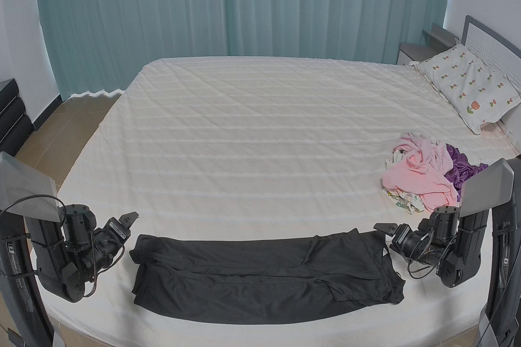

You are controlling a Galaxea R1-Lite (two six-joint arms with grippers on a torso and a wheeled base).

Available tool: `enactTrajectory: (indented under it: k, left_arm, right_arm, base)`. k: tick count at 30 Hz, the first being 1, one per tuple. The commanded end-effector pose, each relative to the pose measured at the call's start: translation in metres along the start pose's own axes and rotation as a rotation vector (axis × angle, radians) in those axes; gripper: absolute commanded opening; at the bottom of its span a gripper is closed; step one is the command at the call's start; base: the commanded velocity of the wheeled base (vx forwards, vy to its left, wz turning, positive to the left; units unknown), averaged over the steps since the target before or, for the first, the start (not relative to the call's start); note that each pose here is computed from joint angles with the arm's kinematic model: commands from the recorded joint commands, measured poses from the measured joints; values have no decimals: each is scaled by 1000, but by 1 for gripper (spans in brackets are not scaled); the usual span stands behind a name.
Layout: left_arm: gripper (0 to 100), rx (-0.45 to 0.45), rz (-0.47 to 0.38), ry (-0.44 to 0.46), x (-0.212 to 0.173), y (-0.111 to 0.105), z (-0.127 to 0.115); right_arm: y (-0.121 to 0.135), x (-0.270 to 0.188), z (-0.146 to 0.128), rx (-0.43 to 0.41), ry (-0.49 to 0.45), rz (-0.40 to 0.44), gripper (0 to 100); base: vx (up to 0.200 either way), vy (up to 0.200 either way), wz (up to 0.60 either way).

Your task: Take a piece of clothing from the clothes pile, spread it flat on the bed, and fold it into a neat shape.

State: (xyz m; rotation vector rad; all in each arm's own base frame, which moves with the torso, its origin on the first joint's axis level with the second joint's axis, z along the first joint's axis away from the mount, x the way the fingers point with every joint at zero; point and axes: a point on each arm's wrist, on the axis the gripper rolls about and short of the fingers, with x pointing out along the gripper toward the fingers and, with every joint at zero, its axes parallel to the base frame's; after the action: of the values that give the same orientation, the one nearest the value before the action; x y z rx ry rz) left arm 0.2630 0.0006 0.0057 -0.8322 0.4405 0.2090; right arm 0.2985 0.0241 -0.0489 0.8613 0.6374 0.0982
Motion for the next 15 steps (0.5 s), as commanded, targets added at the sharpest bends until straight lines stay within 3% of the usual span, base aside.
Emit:
enactTrajectory:
  k: [1, 9, 15]
  left_arm:
    - [100, 134, -57, 30, 36, -4, 16]
    - [100, 130, -22, 193, 72, 0, 10]
    - [100, 235, 2, 220, 70, 10, 3]
  right_arm:
    - [1, 1, -3, -8, 7, 4, 100]
    - [0, 2, -5, -11, 12, 0, 100]
    - [0, 2, -6, -11, 14, -1, 100]
  base:
    - [0, 0, 0]
    - [0, 0, 0]
    - [0, 0, 0]
